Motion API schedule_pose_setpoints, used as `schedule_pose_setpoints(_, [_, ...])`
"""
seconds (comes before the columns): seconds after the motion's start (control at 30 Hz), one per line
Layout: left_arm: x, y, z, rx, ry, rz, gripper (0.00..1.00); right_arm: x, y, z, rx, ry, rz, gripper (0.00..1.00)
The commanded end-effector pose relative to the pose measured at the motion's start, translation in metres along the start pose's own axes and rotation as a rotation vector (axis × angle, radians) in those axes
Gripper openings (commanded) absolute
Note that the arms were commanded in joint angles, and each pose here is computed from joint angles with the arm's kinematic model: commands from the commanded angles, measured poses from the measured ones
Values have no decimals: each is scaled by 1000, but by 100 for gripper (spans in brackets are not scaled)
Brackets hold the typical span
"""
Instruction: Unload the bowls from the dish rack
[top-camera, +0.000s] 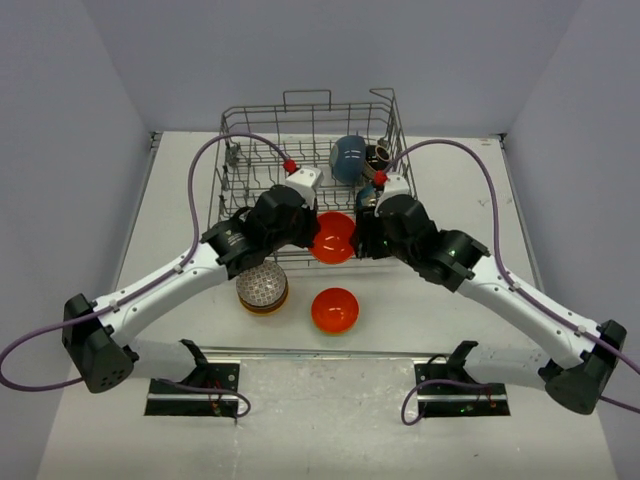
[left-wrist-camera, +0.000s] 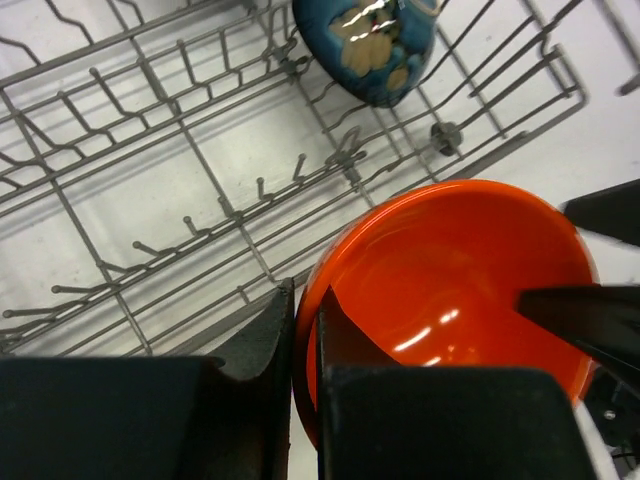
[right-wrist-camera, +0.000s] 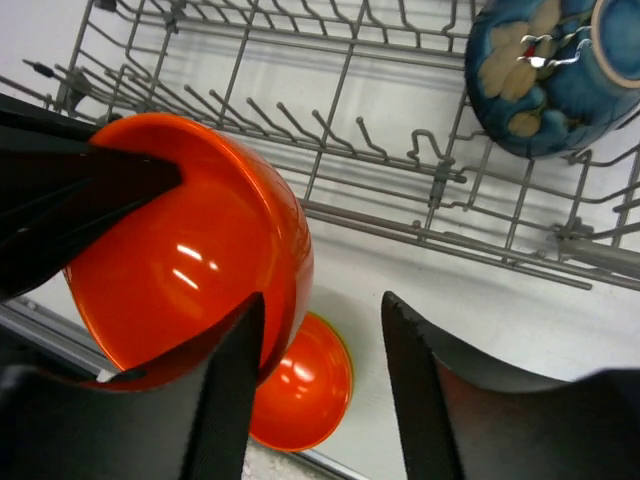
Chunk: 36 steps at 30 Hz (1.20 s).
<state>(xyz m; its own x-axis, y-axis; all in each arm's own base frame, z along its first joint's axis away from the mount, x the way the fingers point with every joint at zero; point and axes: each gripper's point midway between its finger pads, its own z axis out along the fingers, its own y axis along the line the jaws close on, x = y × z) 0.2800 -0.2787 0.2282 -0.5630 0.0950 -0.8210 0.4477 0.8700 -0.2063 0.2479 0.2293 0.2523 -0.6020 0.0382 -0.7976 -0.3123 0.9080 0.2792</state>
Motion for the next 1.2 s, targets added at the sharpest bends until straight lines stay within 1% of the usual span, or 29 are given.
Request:
schedule_pose_setpoints(0.0, [-35,-22,-22,89,-136,-57,0,-7,-3,-5,48,-2,-25,48])
schedule_pose_setpoints(0.03, [-32,-22,-23,94,-133,-56,0,-7,-1,-4,38,-2,-27,39])
schedule_pose_setpoints(0.07, [-31,-24,-22,103,-130,-55,0,-8,1,-4,31,-6,-27,24])
schedule_pose_setpoints(0.1, [-29,-25,-22,108,-127,-55,0,-8,2,-4,27,-9,-27,19])
schedule_pose_setpoints(0.13, [-29,-27,-23,118,-131,-55,0,-10,3,-4,20,-19,-22,15])
schedule_pose_setpoints(0.17, [-26,-28,-22,127,-124,-55,0,-11,4,-5,10,-23,-21,6])
schedule_pose_setpoints(0.2, [-25,-27,-22,127,-124,-55,0,-11,7,-7,-8,-29,-18,0])
schedule_pose_setpoints(0.33, [-28,-26,-26,124,-143,-53,0,-13,14,-15,-65,-48,-3,0])
schedule_pose_setpoints(0.37, [-30,-25,-28,126,-152,-50,24,-10,15,-15,-74,-40,-7,0])
schedule_pose_setpoints(0.4, [-35,-25,-34,130,-175,-53,37,-9,15,-17,-79,-36,-9,0])
schedule_pose_setpoints(0.43, [-39,-24,-38,129,-189,-54,57,-7,14,-18,-81,-27,-11,0])
schedule_pose_setpoints(0.47, [-42,-21,-41,112,-206,-55,65,-3,13,-18,-80,-17,-15,0])
schedule_pose_setpoints(0.5, [-48,-19,-48,108,-230,-58,70,-2,13,-21,-89,-17,-14,0])
schedule_pose_setpoints(0.57, [-56,-12,-56,75,-262,-65,100,5,13,-23,-106,1,-15,0])
schedule_pose_setpoints(0.7, [-67,5,-77,7,-324,-82,100,18,12,-29,-138,22,-11,0])
schedule_pose_setpoints(0.73, [-68,14,-81,-38,-338,-87,100,24,11,-30,-142,36,-13,0])
schedule_pose_setpoints(0.8, [-69,26,-93,-84,-358,-100,100,41,14,-31,-180,94,-24,0])
schedule_pose_setpoints(0.83, [-71,34,-98,-124,-376,-108,100,55,13,-27,-186,143,-35,0])
schedule_pose_setpoints(0.87, [-71,39,-102,-144,-382,-111,100,65,14,-26,-198,179,-41,0])
schedule_pose_setpoints(0.93, [-72,51,-112,-201,-397,-117,100,86,7,-19,-166,242,-53,0])
schedule_pose_setpoints(1.03, [-68,61,-119,-243,-396,-115,100,102,5,-12,-151,278,-58,0])
schedule_pose_setpoints(1.17, [-62,64,-122,-250,-388,-111,100,117,13,-2,-179,308,-54,0])
